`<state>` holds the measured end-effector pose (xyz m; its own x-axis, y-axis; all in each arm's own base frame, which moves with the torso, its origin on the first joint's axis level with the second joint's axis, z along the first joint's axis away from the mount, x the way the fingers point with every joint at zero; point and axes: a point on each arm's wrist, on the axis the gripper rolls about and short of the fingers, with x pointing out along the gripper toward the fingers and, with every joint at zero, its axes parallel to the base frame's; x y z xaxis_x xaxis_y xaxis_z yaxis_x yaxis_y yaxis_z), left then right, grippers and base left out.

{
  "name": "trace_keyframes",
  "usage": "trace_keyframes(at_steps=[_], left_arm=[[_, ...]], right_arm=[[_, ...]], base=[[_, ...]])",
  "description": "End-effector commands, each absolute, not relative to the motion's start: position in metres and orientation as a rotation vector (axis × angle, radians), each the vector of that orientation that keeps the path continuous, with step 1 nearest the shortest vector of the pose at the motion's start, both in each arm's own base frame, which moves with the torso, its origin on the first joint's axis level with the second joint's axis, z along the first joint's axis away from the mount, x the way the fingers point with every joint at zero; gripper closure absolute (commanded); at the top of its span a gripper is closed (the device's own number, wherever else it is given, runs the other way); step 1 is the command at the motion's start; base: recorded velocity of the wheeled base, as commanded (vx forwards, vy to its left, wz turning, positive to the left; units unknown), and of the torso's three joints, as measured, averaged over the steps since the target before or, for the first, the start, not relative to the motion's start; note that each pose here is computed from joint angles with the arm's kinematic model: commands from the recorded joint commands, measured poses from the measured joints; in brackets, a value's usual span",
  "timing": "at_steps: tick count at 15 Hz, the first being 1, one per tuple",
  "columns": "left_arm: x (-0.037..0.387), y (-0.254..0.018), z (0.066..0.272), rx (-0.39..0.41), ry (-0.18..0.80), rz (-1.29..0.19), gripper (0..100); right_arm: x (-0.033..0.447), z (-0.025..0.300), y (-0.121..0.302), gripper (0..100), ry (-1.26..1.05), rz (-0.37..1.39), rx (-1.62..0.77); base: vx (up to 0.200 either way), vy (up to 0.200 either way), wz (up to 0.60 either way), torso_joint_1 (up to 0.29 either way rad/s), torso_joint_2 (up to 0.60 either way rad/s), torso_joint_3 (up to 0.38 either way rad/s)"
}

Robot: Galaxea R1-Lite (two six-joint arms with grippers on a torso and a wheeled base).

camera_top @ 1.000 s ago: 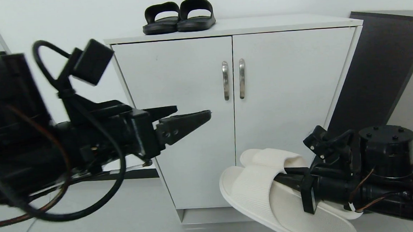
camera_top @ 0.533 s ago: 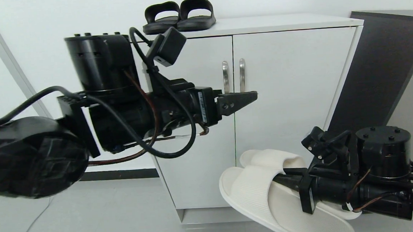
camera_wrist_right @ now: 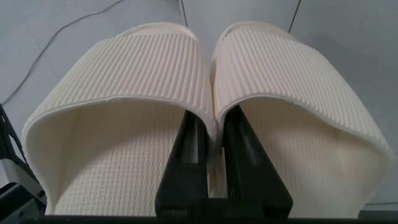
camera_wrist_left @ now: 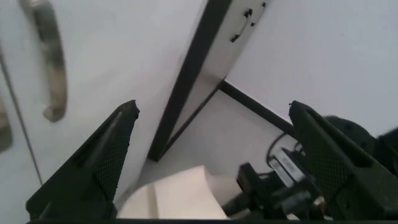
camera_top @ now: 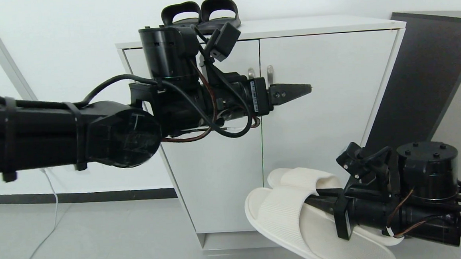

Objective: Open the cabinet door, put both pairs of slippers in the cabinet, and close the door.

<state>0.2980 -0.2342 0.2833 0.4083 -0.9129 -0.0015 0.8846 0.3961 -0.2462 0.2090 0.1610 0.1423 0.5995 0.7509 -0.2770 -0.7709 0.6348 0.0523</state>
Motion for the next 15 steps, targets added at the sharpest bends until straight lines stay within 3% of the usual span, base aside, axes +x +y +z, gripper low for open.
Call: trace_keyframes(at_steps=[1,9,15], left_arm=[[0.321,-0.241,0.27,-0.222,0.162,-1.111,0],[0.343,-0.244,0.269,-0.23,0.115,-0.956,0],[0.353,-0.243,0.27,-0.229,0.123,-0.933,0]], right_arm=[[0.209,0.141,0.161,100,0.288,0.883,-0.076],[0.21,0.14,0.162,100,0.295,0.884,-0.078],[0.212,0.135,0.163,100,0.31,0.884,-0.081]], base=[[0.0,0.0,0.0,0.0,0.0,0.0],[0.0,0.0,0.0,0.0,0.0,0.0],[0.0,0.0,0.0,0.0,0.0,0.0]])
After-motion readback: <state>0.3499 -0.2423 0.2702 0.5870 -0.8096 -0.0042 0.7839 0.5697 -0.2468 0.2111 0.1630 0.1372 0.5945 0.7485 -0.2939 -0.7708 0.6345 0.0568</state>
